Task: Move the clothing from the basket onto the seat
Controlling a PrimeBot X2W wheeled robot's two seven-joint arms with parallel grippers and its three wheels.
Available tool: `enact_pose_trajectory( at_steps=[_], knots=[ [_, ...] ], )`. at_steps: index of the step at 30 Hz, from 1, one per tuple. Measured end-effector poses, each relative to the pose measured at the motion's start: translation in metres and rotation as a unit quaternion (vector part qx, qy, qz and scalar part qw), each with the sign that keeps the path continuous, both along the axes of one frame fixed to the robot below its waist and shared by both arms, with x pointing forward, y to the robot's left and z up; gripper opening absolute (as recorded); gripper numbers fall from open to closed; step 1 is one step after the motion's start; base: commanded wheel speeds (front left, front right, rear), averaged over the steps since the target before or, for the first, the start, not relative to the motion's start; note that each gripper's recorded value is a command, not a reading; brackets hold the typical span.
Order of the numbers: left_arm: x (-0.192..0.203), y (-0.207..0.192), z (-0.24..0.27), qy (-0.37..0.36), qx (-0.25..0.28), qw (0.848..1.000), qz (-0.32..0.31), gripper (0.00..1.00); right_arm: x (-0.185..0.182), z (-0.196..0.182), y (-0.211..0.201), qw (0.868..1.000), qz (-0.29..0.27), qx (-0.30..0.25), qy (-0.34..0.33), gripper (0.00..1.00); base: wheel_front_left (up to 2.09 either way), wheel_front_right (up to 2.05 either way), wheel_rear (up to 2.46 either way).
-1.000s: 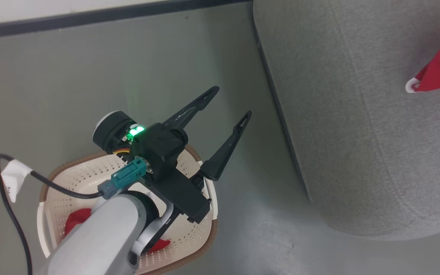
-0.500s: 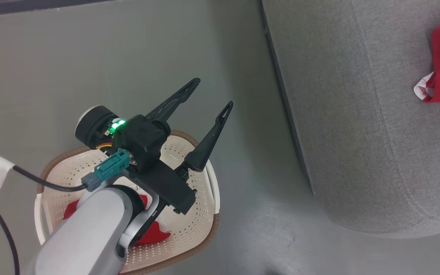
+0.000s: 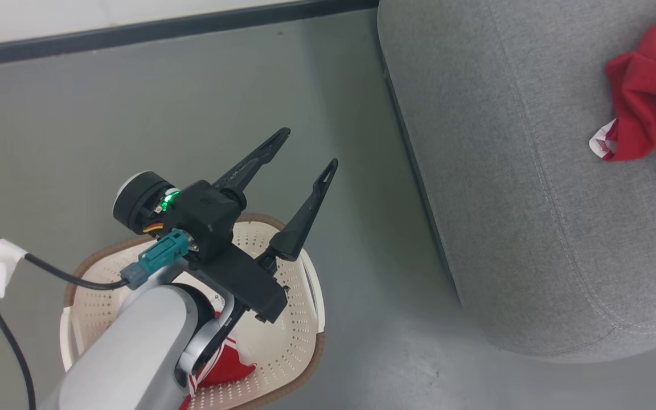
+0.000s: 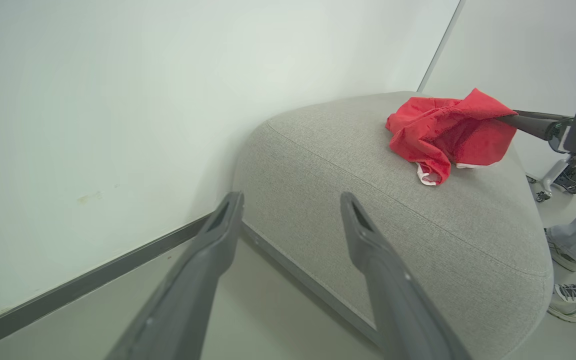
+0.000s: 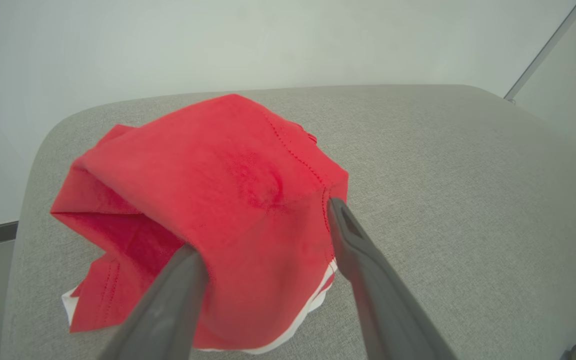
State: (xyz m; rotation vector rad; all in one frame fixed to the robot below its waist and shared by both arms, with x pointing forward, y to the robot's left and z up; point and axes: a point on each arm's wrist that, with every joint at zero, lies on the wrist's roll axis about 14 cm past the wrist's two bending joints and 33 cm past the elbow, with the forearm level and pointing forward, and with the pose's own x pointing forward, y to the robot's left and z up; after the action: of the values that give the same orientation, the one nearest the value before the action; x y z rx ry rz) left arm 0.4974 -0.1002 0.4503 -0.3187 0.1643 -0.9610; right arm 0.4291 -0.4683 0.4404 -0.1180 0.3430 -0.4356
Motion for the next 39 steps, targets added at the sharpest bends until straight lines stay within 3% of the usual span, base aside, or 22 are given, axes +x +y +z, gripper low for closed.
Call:
enact_pose_trajectory(
  at_steps=[15,22,31,39],
  knots=[
    [-0.005,0.032,0.036,-0.019,-0.017,0.997,0.071,1.0,-0.025,0.063,0.011,0.996,0.043,-0.035,-0.067,1.0,0.0,0.0,0.0],
    [-0.019,0.052,0.047,-0.017,-0.019,0.993,0.119,1.0,-0.03,0.078,0.052,0.989,0.095,-0.016,-0.111,1.0,0.0,0.0,0.0],
    [-0.033,0.103,0.065,-0.018,-0.023,0.978,0.205,1.0,-0.028,0.097,0.113,0.969,0.148,0.042,-0.191,1.0,0.0,0.0,0.0],
    [-0.046,0.163,0.061,-0.011,-0.013,0.955,0.295,1.0,-0.017,0.113,0.176,0.942,0.207,0.093,-0.246,1.0,0.0,0.0,0.0]
  ],
)
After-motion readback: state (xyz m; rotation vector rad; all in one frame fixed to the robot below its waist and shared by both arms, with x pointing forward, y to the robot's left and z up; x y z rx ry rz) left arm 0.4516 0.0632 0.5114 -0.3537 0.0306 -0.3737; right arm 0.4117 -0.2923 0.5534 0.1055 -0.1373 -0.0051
